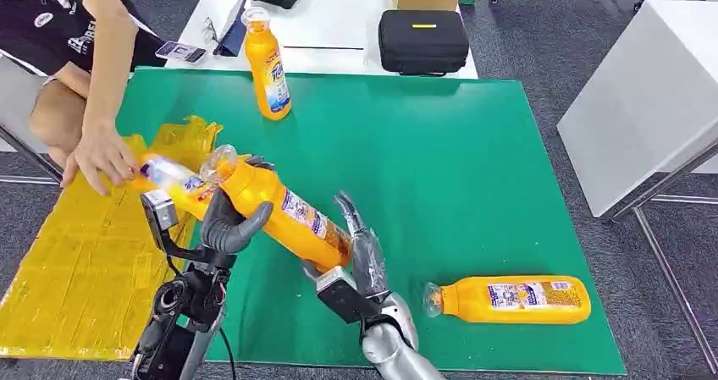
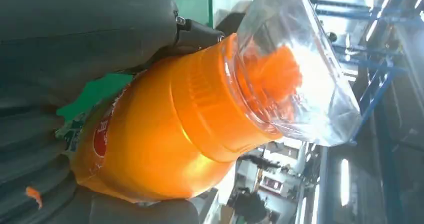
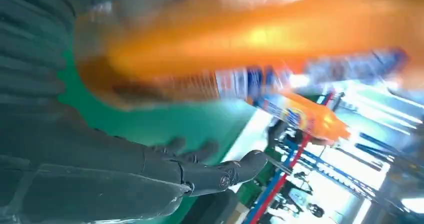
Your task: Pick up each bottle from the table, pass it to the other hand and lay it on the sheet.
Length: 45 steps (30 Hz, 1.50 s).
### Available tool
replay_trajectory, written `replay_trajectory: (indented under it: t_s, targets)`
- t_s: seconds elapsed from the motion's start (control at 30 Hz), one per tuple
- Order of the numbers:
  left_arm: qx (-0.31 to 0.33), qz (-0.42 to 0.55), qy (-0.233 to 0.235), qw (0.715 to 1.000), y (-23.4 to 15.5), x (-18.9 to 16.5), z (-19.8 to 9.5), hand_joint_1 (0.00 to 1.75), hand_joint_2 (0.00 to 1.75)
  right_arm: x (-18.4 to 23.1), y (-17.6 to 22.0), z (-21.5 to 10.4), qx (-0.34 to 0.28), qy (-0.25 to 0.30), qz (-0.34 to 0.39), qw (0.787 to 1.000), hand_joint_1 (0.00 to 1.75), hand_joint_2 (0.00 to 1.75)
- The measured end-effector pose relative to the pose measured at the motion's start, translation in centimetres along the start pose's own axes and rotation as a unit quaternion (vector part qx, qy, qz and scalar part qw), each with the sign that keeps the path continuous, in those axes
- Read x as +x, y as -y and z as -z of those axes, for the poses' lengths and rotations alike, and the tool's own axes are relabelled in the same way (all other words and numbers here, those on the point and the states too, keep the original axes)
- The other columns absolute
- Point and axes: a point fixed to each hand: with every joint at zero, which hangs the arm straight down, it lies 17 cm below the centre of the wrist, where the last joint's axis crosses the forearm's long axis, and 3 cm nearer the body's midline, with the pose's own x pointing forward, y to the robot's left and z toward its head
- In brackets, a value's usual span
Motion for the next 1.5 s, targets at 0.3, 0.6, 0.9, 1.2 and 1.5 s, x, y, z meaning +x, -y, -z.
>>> replay_trajectory:
  t_s: [0.3, 0.6, 0.9, 1.2, 1.5]
  targets:
    - [0.035, 0.021, 0.014, 0.999, -2.0, 0.8, -0.1, 1.75, 1.75, 2.1, 3.2, 0.6, -0.035, 0.028, 0.055, 0.997, 0.0, 0.0]
    - [0.098, 0.313, 0.055, 0.943, -4.5, 3.0, 0.0, 1.75, 1.75, 7.0, 10.5, -1.5, -0.108, 0.086, 0.165, 0.977, 0.0, 0.0]
    - [0.096, 0.665, 0.067, 0.738, -4.0, 4.2, 0.4, 1.75, 1.75, 10.3, 17.2, -4.0, -0.171, 0.129, 0.159, 0.964, 0.0, 1.75]
    - [0.068, 0.863, -0.025, 0.5, -7.9, 0.1, 0.5, 1.75, 1.75, 11.2, 20.6, -4.6, -0.195, 0.142, 0.144, 0.96, 0.0, 1.75]
    - [-0.041, 0.904, -0.104, 0.414, -12.4, -6.9, -2.7, 1.75, 1.75, 9.9, 22.5, -5.6, -0.197, 0.118, 0.123, 0.965, 0.0, 1.75]
